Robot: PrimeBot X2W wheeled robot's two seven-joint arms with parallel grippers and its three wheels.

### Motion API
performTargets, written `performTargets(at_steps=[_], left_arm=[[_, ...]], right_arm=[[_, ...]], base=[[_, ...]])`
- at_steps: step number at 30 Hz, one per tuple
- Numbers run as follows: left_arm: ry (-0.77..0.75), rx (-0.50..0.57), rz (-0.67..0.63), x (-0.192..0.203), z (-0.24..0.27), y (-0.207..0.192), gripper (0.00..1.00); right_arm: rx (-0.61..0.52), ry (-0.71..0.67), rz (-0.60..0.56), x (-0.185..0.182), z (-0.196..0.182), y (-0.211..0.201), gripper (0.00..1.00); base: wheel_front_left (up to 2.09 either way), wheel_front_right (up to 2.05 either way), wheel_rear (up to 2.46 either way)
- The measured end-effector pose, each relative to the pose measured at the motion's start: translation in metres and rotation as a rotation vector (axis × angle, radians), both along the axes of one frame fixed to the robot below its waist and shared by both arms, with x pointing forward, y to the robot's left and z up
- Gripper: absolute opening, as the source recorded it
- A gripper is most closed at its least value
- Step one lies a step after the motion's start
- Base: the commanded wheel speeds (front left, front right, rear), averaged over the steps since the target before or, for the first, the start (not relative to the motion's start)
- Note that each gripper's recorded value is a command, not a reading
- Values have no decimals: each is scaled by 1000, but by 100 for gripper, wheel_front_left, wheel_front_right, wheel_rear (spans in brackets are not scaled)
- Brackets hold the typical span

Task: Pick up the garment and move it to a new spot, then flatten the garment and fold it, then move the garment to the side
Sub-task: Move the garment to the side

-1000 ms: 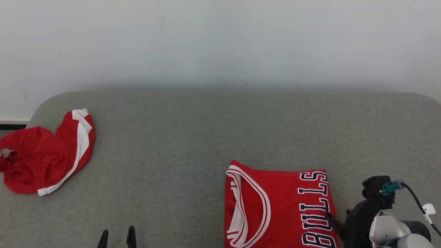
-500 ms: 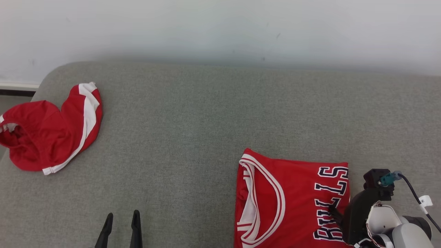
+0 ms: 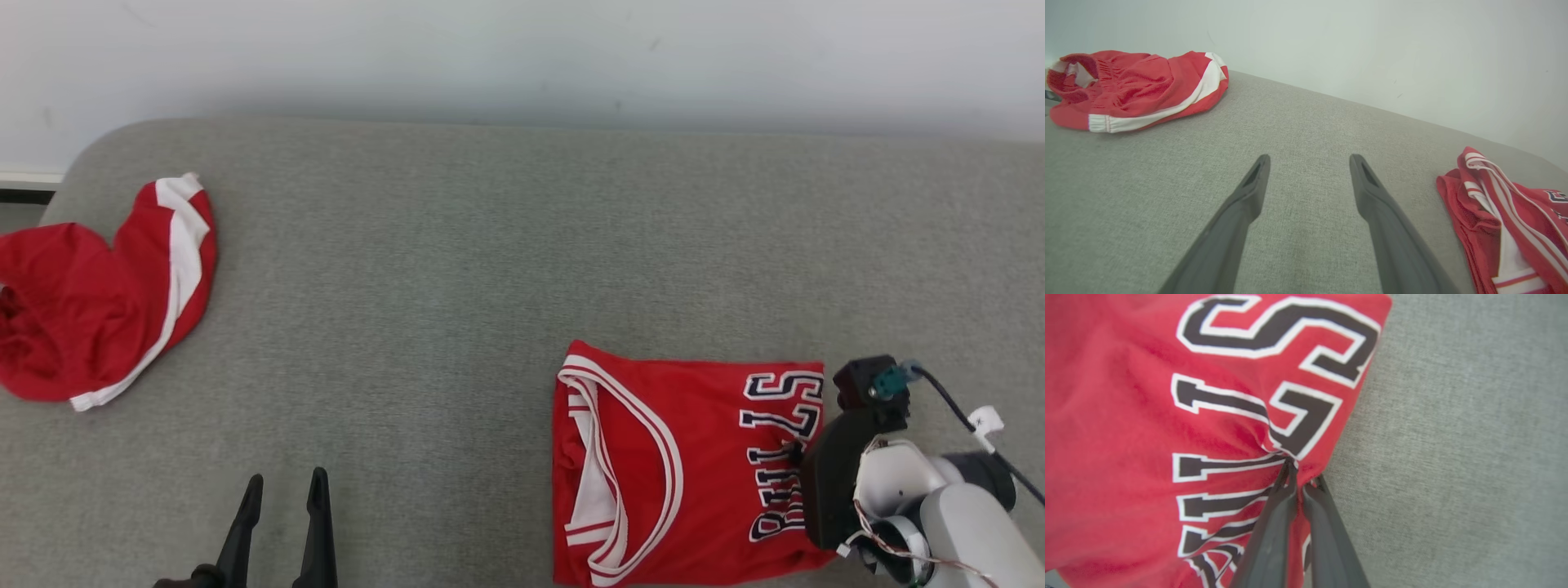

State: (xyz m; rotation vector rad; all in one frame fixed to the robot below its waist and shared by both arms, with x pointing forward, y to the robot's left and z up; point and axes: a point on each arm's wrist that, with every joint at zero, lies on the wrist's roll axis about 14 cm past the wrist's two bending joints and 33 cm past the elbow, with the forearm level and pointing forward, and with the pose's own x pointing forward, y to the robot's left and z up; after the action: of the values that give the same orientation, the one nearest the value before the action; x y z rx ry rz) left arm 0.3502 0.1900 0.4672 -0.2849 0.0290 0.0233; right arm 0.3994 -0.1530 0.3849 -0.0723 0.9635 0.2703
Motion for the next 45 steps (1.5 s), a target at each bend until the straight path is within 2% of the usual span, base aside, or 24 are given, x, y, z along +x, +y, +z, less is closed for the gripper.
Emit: performTargets(at_steps=[7, 13, 20, 32, 45], left_arm=[[-47, -9, -74, 30, 11, -23, 100], [-125, 2, -177, 66, 29, -57, 100], [-168, 26, -276, 102, 30, -94, 100], [-131, 50, -414, 141, -16, -132, 100], [-108, 33, -500, 152, -46, -157, 100]], right_arm=[[-99, -76, 66, 16, 26, -27, 0], [-228, -95, 51, 21, 40, -80, 0], [-336, -116, -42, 26, 50, -150, 0], [-487, -189, -259, 39, 57, -263, 0], [-588, -288, -389, 24, 68, -325, 0]], base=[[0, 0, 0], [0, 0, 0], [0, 0, 0], [0, 0, 0], [0, 0, 0]])
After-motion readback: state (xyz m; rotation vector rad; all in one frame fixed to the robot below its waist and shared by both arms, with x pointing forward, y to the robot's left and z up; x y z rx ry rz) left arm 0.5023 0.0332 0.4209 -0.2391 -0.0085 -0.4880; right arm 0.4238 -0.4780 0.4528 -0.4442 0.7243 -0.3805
